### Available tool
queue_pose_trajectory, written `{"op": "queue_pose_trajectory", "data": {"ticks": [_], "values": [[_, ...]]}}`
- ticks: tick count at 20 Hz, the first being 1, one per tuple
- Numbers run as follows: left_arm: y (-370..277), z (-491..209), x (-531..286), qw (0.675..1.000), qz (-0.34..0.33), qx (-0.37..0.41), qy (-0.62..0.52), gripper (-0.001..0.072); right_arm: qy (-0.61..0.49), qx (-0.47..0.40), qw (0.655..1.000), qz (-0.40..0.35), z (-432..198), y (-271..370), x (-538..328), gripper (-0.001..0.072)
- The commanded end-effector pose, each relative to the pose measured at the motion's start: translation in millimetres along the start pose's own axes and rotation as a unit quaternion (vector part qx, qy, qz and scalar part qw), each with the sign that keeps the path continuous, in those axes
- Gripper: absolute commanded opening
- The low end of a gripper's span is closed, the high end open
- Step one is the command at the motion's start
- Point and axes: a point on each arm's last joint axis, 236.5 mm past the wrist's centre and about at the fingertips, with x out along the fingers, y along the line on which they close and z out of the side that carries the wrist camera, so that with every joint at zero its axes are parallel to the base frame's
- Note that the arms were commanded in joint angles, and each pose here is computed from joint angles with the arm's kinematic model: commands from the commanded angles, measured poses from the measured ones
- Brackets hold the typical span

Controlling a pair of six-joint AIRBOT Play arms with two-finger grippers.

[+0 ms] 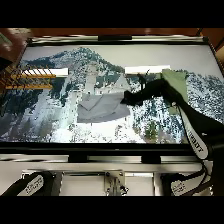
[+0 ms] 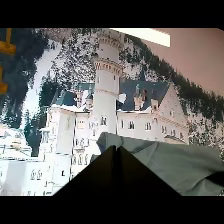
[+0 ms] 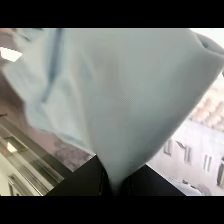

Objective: Fold the shirts.

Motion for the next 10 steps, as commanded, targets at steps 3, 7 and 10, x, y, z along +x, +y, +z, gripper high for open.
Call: {"op": "queue_pose_trajectory", "data": {"ticks": [3, 7, 10], "values": [[1, 0, 1, 1.0, 0.0, -0.001, 0.001, 0.0034, -0.132, -0.074, 0.987, 0.055, 99, 94, -138, 0.0061], [2, -1, 3, 1.0, 0.0, -0.002, 0.003, 0.0034, -0.247, -0.08, 0.965, 0.047, 148, 102, -226, 0.006], [1, -1, 3, 1.0, 0.0, -0.001, 0.004, 0.0034, -0.318, -0.059, 0.946, 0.029, 177, 72, -269, 0.0061]]}}
